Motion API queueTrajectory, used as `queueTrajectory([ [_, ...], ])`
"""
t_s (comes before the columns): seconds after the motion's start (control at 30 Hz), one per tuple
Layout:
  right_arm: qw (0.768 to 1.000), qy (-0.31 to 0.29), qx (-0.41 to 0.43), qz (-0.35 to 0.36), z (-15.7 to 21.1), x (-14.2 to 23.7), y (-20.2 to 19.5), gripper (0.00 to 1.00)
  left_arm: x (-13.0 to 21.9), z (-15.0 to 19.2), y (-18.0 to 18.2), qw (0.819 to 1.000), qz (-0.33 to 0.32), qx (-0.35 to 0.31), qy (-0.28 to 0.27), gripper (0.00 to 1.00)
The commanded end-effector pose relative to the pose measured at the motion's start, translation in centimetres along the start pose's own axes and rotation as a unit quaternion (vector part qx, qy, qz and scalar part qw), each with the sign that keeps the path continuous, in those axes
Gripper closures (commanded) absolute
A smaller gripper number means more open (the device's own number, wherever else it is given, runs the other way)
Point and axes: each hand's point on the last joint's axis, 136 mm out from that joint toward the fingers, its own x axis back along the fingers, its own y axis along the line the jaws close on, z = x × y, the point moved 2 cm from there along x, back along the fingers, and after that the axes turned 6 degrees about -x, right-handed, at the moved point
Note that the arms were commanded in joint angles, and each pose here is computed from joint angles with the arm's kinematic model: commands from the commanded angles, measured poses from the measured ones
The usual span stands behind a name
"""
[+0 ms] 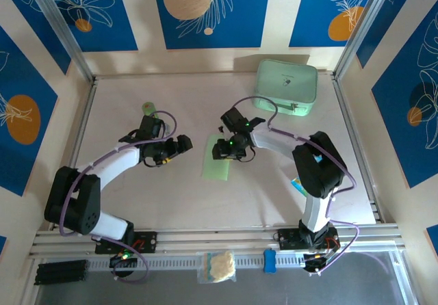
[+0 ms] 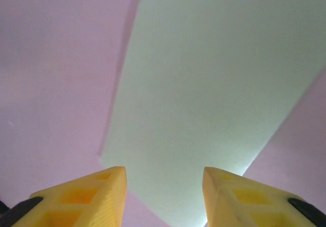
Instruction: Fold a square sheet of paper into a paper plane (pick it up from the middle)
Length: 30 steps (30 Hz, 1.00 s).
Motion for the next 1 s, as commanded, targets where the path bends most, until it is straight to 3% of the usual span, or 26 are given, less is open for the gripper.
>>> queueTrajectory([
  [0.0, 0.987, -0.03, -0.156, 0.004, -0.2, 0.8, -0.1, 0.55, -0.3, 0.8, -1.5, 0.998, 0.049, 0.007, 0.024, 0.0],
  [0.13, 0.974, -0.058, -0.219, 0.027, -0.1, 0.0, -1.0, 0.55, -1.1, 2.0, -1.9, 0.997, 0.061, 0.01, 0.05, 0.0],
  [0.27, 0.972, -0.033, -0.231, 0.018, -0.1, -1.5, -1.2, 0.55, -1.9, 2.8, -2.8, 0.995, 0.074, 0.001, 0.07, 0.05],
  [0.4, 0.975, -0.008, -0.221, -0.002, 0.3, -3.1, -1.0, 0.57, -2.7, 3.2, -3.5, 0.993, 0.08, -0.008, 0.082, 0.12],
  [0.63, 0.969, 0.013, -0.239, 0.059, 2.5, -4.7, -4.7, 0.59, -4.3, 4.4, -3.9, 0.991, 0.077, -0.01, 0.108, 0.24],
  [0.97, 0.966, 0.033, -0.242, 0.08, 4.3, -6.0, -7.3, 0.61, -5.9, 6.6, -4.2, 0.988, 0.061, -0.021, 0.141, 0.44],
])
